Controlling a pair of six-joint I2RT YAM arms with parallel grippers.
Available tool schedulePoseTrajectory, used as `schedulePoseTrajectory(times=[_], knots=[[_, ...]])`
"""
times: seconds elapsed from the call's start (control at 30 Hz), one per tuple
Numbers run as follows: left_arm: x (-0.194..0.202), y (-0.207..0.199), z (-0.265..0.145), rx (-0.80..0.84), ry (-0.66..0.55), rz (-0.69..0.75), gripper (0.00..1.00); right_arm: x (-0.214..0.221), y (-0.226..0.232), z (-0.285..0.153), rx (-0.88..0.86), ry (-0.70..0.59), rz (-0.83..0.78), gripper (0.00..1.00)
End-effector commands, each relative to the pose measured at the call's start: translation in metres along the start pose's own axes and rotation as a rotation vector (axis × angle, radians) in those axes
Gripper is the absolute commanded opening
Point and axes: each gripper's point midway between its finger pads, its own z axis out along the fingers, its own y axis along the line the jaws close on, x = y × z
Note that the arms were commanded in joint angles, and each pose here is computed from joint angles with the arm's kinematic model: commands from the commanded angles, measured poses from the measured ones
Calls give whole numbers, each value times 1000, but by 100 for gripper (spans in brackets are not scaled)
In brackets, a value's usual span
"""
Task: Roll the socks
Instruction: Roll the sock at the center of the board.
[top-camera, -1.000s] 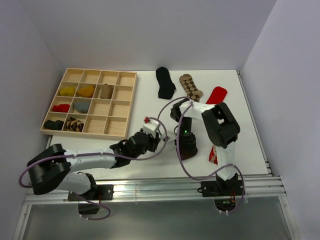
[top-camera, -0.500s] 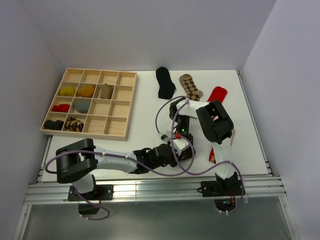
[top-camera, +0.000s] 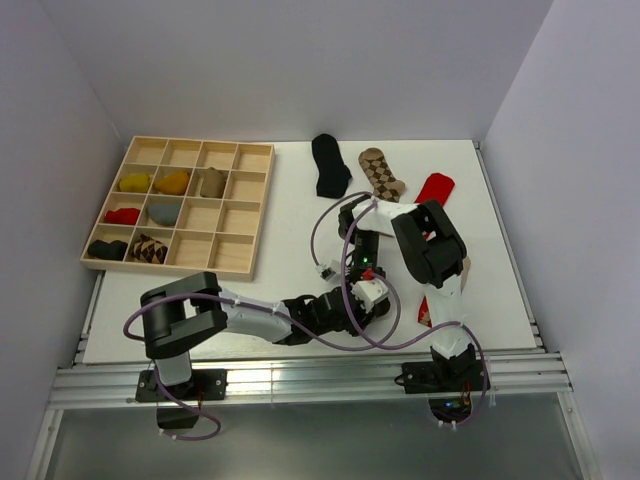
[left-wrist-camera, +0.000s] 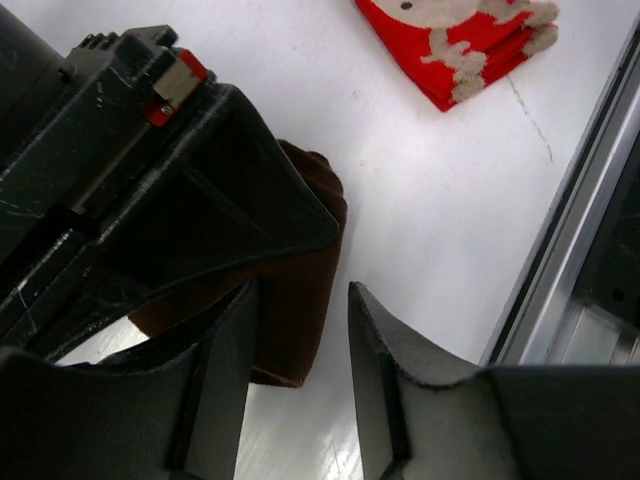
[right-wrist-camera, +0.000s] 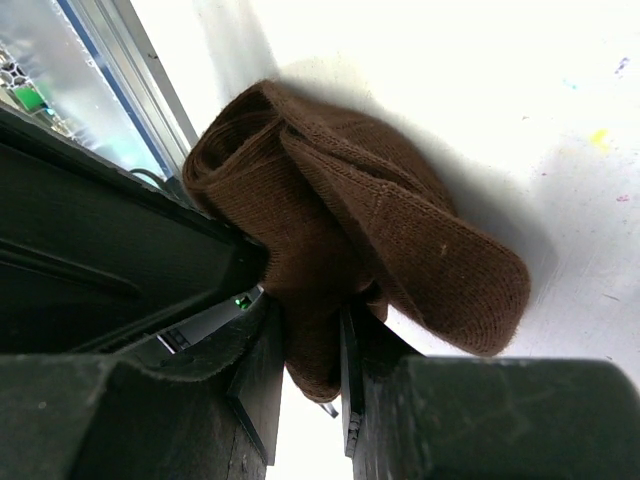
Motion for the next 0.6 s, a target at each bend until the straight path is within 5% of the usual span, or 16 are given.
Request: schedulePoseTrajectory(times=[0.0, 0.3, 0.57], knots=[[-6, 2, 7, 23, -33, -63, 44, -31, -29, 3, 81, -108, -71, 21], [30, 9, 16, 45, 79, -136, 6, -43, -31, -12, 118, -216, -61, 32], [56, 15, 14, 30, 148, -201, 0, -60, -35, -65, 210, -464, -33, 47]])
